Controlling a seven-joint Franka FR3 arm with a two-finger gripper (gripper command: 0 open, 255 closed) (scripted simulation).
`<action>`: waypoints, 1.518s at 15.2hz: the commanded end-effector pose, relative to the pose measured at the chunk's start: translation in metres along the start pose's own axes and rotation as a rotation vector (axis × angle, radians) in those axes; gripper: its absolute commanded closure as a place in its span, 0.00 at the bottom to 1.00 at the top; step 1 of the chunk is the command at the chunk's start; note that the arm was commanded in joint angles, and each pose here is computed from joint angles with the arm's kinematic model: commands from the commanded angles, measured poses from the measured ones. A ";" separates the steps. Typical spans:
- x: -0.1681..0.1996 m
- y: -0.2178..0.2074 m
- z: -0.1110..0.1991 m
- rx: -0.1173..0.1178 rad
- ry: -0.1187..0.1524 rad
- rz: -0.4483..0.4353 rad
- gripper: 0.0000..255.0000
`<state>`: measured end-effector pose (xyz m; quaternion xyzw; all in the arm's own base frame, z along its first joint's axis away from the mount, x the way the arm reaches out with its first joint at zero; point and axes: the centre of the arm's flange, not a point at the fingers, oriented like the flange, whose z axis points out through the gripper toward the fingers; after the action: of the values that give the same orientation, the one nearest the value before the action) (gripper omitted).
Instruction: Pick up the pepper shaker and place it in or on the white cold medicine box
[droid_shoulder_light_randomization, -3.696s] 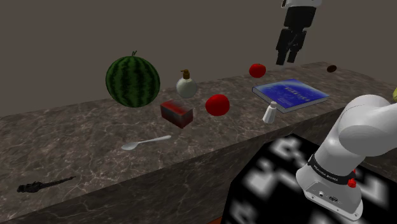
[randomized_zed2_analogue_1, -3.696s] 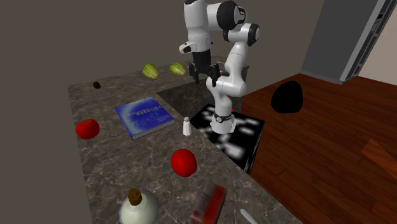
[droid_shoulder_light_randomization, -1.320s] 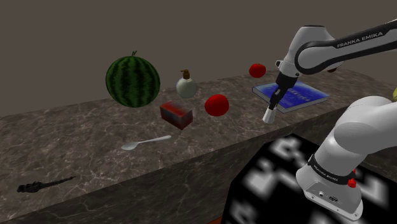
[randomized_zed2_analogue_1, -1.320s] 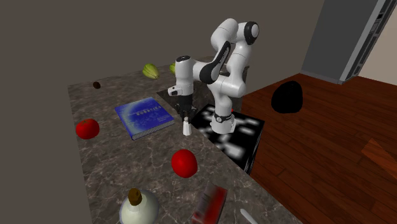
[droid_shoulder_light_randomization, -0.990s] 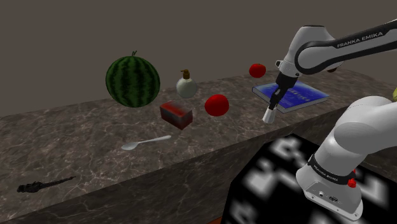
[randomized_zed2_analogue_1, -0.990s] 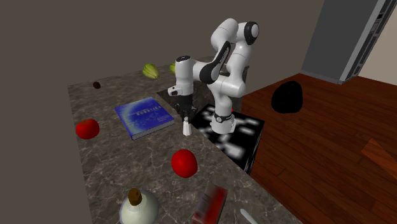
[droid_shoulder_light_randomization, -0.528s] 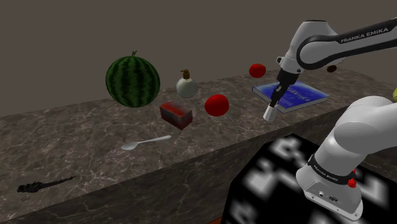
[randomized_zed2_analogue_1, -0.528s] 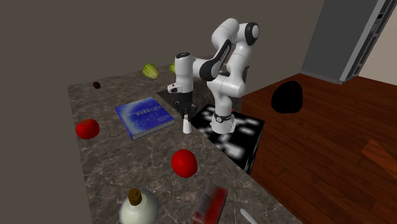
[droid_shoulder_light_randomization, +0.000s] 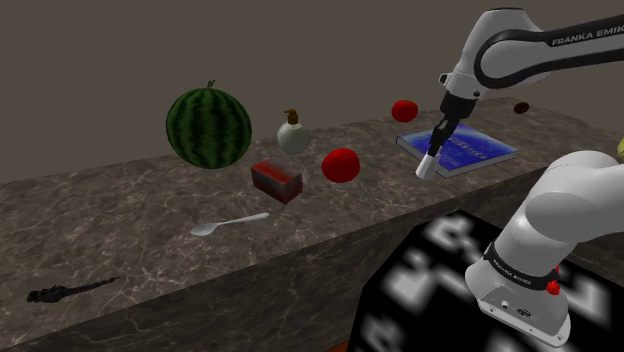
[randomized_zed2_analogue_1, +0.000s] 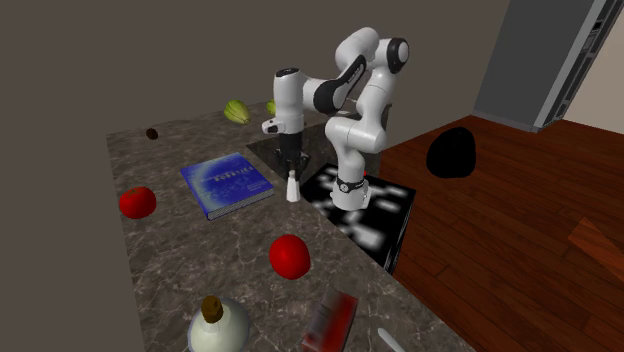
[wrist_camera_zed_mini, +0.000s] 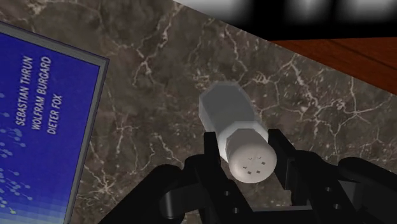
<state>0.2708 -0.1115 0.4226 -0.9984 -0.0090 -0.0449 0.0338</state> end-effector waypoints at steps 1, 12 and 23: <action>0.000 0.000 -0.011 0.000 -0.001 0.000 1.00; 0.006 -0.004 -0.068 0.000 -0.001 0.000 1.00; 0.065 -0.060 -0.092 0.000 -0.001 0.000 1.00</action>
<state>0.3162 -0.0672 0.5234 -0.9984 -0.0094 -0.0443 0.0334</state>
